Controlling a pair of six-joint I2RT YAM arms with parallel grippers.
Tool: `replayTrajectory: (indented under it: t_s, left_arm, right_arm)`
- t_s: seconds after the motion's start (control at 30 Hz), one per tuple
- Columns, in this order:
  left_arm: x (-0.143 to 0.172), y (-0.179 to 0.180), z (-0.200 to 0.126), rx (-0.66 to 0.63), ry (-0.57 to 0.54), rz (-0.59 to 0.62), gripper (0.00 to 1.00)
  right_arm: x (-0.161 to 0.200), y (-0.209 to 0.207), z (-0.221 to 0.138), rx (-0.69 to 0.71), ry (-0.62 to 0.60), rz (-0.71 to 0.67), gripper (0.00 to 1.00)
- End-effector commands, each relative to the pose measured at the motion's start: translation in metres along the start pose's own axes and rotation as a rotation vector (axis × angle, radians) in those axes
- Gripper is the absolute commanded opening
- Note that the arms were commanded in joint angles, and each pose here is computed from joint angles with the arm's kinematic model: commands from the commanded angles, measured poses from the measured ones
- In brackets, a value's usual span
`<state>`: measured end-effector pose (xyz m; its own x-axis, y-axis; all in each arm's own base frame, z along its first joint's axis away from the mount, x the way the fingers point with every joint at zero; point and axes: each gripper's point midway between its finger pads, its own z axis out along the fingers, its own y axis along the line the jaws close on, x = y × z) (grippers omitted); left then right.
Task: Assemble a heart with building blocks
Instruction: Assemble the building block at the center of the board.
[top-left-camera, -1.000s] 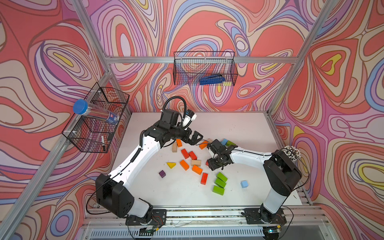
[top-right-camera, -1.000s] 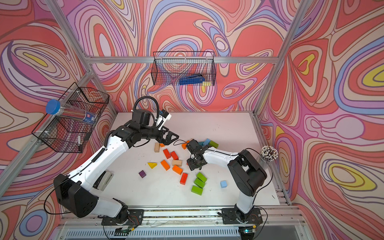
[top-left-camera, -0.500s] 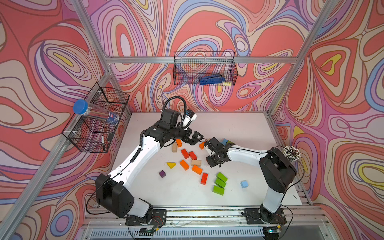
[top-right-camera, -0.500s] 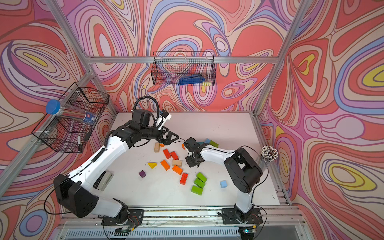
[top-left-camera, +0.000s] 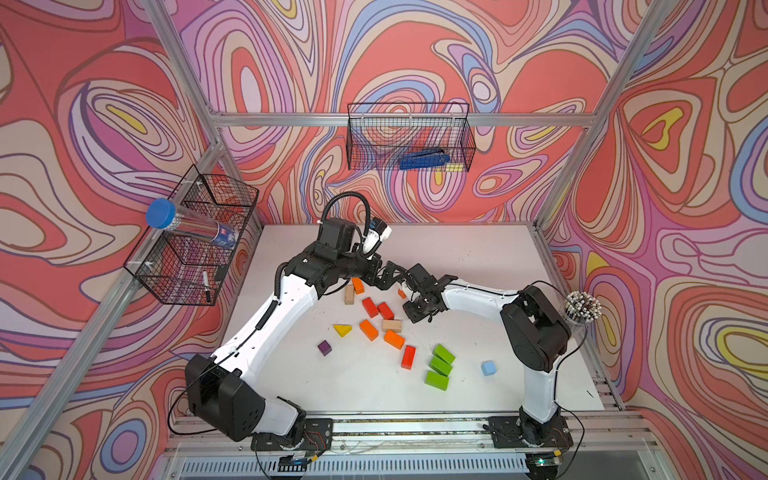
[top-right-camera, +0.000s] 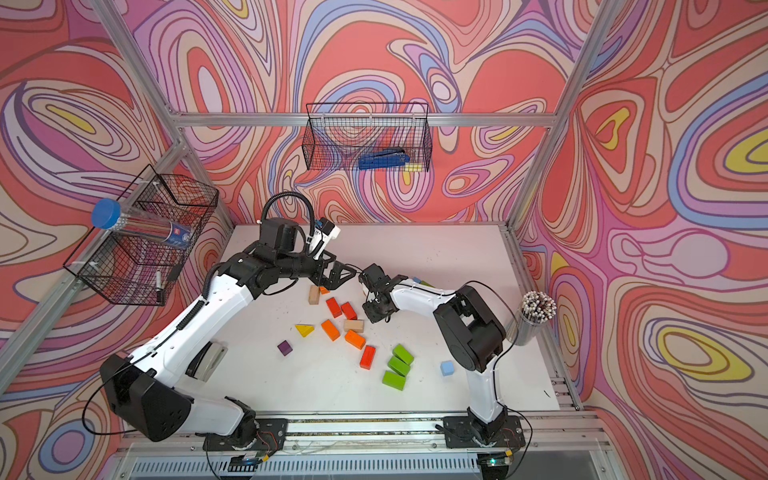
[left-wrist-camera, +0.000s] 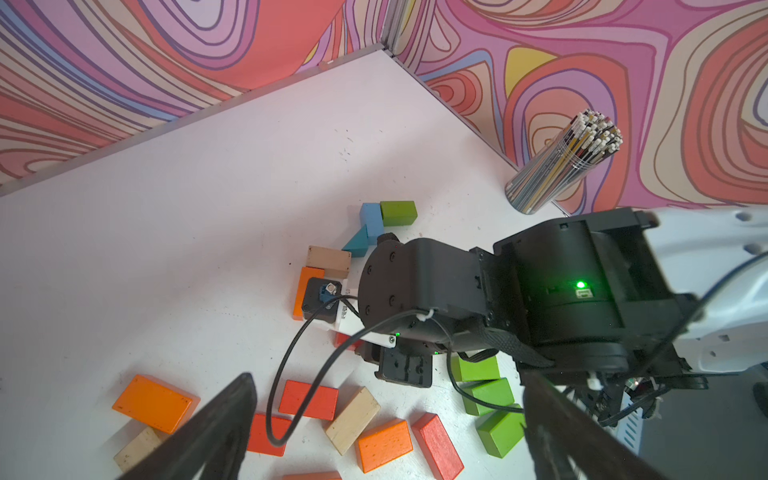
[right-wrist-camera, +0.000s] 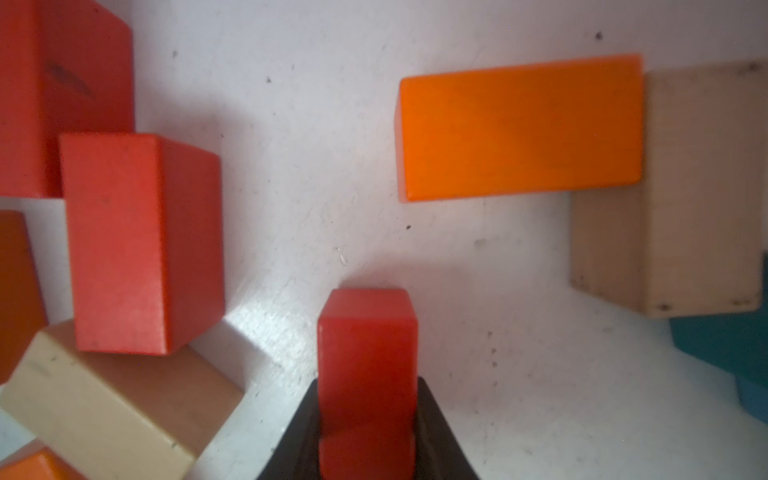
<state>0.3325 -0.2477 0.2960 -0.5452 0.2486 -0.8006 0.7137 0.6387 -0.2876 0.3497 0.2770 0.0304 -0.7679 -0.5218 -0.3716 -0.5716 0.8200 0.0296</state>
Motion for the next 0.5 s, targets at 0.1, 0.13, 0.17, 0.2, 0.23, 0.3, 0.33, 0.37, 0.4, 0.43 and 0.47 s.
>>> replayTrajectory:
  t_s: [0.1,0.13,0.17,0.2,0.23,0.3,0.33,0.37,0.4,0.43,0.47]
  left_arm:
    - [-0.008,0.001,-0.008,-0.021,-0.041,0.035,1.0]
    - [-0.007,0.001,-0.008,-0.02,-0.04,0.033,1.0]
    - [-0.008,0.0,-0.007,-0.015,-0.041,0.034,0.99]
    - [-0.008,0.0,-0.007,-0.014,-0.041,0.031,1.0]
    - [-0.007,0.0,-0.006,-0.012,-0.039,0.031,0.99]
    - [-0.007,0.0,-0.007,-0.012,-0.039,0.03,1.0]
    - [-0.007,0.0,-0.007,-0.012,-0.038,0.031,1.0]
    - [-0.007,0.0,-0.006,-0.013,-0.039,0.031,0.99]
    - [-0.007,0.0,-0.006,-0.011,-0.038,0.031,1.0]
    - [-0.007,0.0,-0.006,-0.011,-0.037,0.029,0.99]
    - [-0.006,0.0,-0.005,-0.01,-0.036,0.028,0.99]
  right_arm:
    - [-0.002,-0.013,0.008,0.007,0.026,-0.009,0.24]
    - [-0.002,-0.015,0.009,0.007,0.028,-0.011,0.24]
    - [-0.003,-0.016,0.009,0.007,0.028,-0.017,0.24]
    - [-0.004,-0.017,0.009,0.008,0.031,-0.019,0.24]
    - [-0.004,-0.018,0.01,0.008,0.033,-0.022,0.24]
    - [-0.004,-0.022,0.011,0.012,0.042,-0.021,0.24]
    - [-0.005,-0.023,0.011,0.013,0.039,-0.023,0.24]
    - [-0.006,-0.024,0.011,0.012,0.039,-0.022,0.25]
    - [-0.007,-0.025,0.012,0.01,0.037,-0.021,0.25]
    - [-0.007,-0.026,0.012,0.01,0.038,-0.018,0.25]
    - [-0.008,-0.027,0.012,0.011,0.036,-0.019,0.25]
